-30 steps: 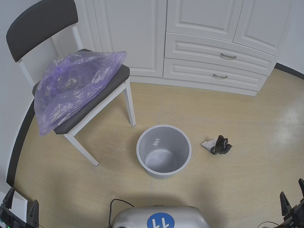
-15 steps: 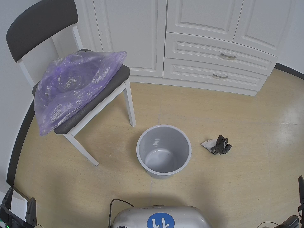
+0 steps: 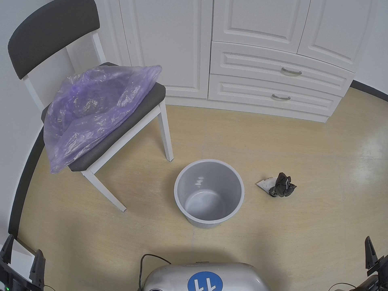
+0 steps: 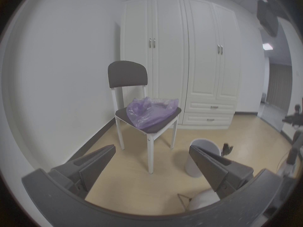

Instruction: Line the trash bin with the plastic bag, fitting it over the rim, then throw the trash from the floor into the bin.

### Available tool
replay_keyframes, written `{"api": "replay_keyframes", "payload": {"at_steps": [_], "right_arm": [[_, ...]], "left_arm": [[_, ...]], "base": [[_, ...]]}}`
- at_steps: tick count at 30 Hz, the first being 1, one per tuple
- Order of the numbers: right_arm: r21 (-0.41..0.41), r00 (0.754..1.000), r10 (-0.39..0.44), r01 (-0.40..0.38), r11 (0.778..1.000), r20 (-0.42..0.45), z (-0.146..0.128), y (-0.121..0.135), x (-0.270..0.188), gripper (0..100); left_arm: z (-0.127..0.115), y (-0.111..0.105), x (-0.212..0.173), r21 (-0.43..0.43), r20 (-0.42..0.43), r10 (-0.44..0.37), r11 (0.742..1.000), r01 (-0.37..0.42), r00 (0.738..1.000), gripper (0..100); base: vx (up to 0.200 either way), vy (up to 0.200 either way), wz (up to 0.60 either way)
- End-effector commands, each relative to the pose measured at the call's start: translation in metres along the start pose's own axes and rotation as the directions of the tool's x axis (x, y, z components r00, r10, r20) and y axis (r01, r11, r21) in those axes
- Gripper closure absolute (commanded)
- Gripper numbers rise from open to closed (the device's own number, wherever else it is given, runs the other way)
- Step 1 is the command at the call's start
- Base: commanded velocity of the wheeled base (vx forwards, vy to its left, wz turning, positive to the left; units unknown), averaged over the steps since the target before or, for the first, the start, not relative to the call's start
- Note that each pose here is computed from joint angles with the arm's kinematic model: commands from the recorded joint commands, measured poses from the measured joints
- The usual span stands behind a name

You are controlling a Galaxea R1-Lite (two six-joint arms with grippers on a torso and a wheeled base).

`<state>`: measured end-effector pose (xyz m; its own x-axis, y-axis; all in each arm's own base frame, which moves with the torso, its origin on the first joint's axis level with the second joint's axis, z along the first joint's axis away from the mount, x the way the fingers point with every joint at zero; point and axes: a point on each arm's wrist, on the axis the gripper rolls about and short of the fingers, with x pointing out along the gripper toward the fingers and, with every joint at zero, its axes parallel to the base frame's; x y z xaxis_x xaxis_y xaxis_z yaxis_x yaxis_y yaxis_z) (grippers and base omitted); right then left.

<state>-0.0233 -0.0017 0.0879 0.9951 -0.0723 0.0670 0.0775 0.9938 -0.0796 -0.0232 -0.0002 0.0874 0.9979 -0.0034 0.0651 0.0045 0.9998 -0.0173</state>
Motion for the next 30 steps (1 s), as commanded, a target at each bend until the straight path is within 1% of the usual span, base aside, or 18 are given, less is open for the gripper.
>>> {"api": "replay_keyframes", "payload": {"at_steps": [1,2,3,5,6,8,10,12,13,15,18,20,21,22,23,24,27,30], "right_arm": [[0.176,1.000,-0.007,0.008,0.984,-0.002,-0.005,0.000,0.000,0],[0.188,1.000,-0.006,0.006,0.982,0.003,-0.002,0.000,-0.001,0],[0.171,1.000,-0.005,0.003,0.985,0.011,0.002,0.000,-0.002,0],[0.160,1.000,-0.003,0.002,0.987,0.008,0.003,-0.001,-0.001,0],[0.070,1.000,0.020,-0.019,0.997,-0.020,0.013,-0.001,0.001,0],[0.037,0.998,0.040,-0.038,0.999,-0.052,0.020,-0.001,0.006,0],[0.022,0.993,0.061,-0.059,0.998,-0.102,0.031,-0.001,0.016,0],[0.020,0.991,0.064,-0.062,0.998,-0.119,0.036,-0.001,0.019,0],[0.012,0.982,0.080,-0.079,0.997,-0.169,0.050,-0.001,0.031,0],[-0.005,0.974,0.099,-0.102,0.995,-0.205,0.062,0.000,0.045,0],[-0.009,0.973,0.098,-0.102,0.995,-0.210,0.084,0.000,0.066,0],[-0.010,0.978,0.089,-0.092,0.996,-0.191,0.104,0.000,0.085,0],[-0.010,0.978,0.089,-0.092,0.996,-0.189,0.105,0.000,0.086,0],[-0.007,0.981,0.087,-0.090,0.996,-0.171,0.117,0.000,0.099,0],[-0.007,0.981,0.087,-0.090,0.996,-0.171,0.117,0.000,0.099,0],[0.000,0.982,0.093,-0.094,0.996,-0.162,0.124,0.001,0.113,0],[0.010,0.983,0.119,-0.118,0.993,-0.138,0.125,0.006,0.131,0],[0.016,0.989,0.091,-0.090,0.996,-0.116,0.126,0.006,0.135,0]], "left_arm": [[0.041,-0.001,-0.012,-0.302,0.252,-0.016,0.949,0.095,0.967,0],[0.042,-0.001,-0.013,-0.279,0.237,-0.031,0.955,0.099,0.971,0],[0.039,-0.001,-0.011,-0.220,0.189,-0.043,0.972,0.085,0.981,0],[0.037,-0.001,-0.010,-0.197,0.169,-0.047,0.977,0.081,0.984,0],[0.036,-0.001,-0.003,-0.077,0.047,-0.065,0.995,0.068,0.997,0],[0.043,-0.001,0.005,-0.047,-0.013,-0.073,0.996,0.072,0.997,0],[0.054,-0.001,0.019,-0.041,-0.086,-0.069,0.997,0.065,0.994,0],[0.059,-0.002,0.024,-0.040,-0.106,-0.067,0.997,0.063,0.992,0],[0.070,-0.002,0.039,-0.041,-0.170,-0.062,0.998,0.056,0.984,0],[0.079,-0.003,0.054,-0.037,-0.222,-0.058,0.998,0.051,0.973,0],[0.087,-0.003,0.073,-0.022,-0.278,-0.051,0.999,0.047,0.959,0],[0.090,-0.003,0.083,0.011,-0.311,-0.046,0.999,0.052,0.949,0],[0.090,-0.003,0.084,0.014,-0.313,-0.044,0.999,0.051,0.949,0],[0.089,-0.003,0.089,0.054,-0.338,-0.021,0.998,0.041,0.941,0],[0.089,-0.003,0.089,0.054,-0.338,-0.021,0.998,0.041,0.941,0],[0.086,-0.002,0.092,0.094,-0.356,0.000,0.995,0.036,0.934,0],[0.088,-0.002,0.093,0.110,-0.357,0.023,0.994,0.018,0.934,0],[0.087,-0.001,0.097,0.123,-0.372,0.055,0.992,-0.009,0.927,0]], "base": [[0.000,0.000,0.00],[0.000,0.000,0.00],[0.000,0.000,0.00],[0.000,0.000,0.00],[0.000,0.000,0.00],[0.000,0.000,0.00],[0.000,0.000,0.00],[0.000,0.000,0.00],[0.000,0.000,0.00],[0.000,0.000,0.00],[0.000,0.000,0.00],[0.000,0.000,0.00],[0.000,0.000,0.00],[0.000,0.000,0.00],[0.000,0.000,0.00],[0.000,0.000,0.00],[0.000,0.000,0.00],[0.000,0.000,0.00]]}}
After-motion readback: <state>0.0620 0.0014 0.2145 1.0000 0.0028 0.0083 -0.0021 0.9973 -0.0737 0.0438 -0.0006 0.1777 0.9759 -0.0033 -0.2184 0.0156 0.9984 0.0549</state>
